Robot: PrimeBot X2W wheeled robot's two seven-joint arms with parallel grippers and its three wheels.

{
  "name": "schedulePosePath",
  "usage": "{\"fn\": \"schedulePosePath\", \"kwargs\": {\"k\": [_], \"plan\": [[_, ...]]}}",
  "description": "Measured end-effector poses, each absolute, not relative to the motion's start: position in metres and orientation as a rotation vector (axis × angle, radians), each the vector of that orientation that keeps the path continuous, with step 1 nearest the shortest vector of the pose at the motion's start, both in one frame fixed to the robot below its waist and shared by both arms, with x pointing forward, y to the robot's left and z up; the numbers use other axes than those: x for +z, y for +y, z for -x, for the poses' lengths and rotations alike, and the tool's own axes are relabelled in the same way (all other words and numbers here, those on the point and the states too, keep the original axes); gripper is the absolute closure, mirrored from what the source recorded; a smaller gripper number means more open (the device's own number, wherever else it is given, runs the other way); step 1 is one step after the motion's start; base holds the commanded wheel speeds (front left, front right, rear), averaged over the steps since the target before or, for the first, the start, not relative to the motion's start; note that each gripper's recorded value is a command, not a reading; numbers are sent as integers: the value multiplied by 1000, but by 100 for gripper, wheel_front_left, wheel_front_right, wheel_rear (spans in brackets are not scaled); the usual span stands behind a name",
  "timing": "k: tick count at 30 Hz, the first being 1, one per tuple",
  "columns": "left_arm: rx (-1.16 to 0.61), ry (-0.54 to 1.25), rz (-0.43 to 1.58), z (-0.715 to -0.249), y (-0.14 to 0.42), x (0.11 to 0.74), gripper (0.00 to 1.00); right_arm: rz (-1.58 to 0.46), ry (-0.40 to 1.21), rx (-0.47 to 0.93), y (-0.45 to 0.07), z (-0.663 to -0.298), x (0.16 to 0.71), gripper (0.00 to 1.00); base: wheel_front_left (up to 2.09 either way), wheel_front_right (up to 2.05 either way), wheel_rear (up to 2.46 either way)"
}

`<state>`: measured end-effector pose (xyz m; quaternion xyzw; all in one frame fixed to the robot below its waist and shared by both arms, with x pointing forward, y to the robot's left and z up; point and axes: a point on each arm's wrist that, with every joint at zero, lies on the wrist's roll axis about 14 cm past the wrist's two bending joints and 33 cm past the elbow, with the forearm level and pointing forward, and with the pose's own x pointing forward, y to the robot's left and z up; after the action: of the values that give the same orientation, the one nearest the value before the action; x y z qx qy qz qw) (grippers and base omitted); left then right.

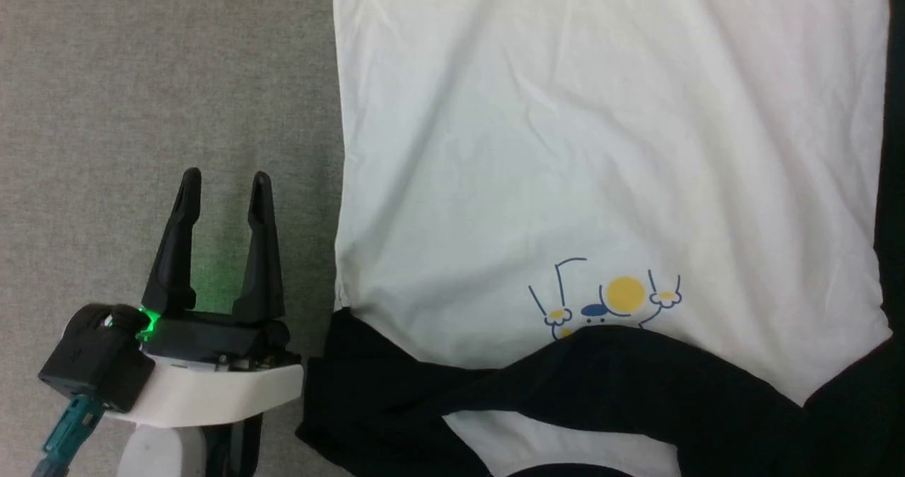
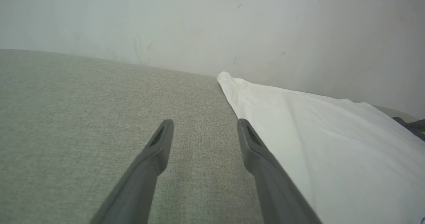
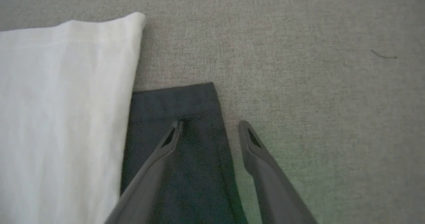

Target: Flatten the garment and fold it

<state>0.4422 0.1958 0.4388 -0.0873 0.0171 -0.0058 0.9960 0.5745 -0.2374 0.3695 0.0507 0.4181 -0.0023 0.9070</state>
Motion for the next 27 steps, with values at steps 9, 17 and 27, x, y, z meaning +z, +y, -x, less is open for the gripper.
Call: {"fn": "schedulePosePath", "kwargs": {"k": [9, 17, 27], "plan": [[-4, 43, 172, -440, 198, 436, 0, -93, 807, 1, -237, -581, 380, 100, 0, 0, 0], [-2, -10, 161, -437, 202, 458, 0, -129, 638, -15, -246, -578, 420, 100, 0, 0, 0], [36, -17, 115, -392, 215, 482, 0, -230, 454, -196, -314, -509, 479, 100, 0, 0, 0]]}}
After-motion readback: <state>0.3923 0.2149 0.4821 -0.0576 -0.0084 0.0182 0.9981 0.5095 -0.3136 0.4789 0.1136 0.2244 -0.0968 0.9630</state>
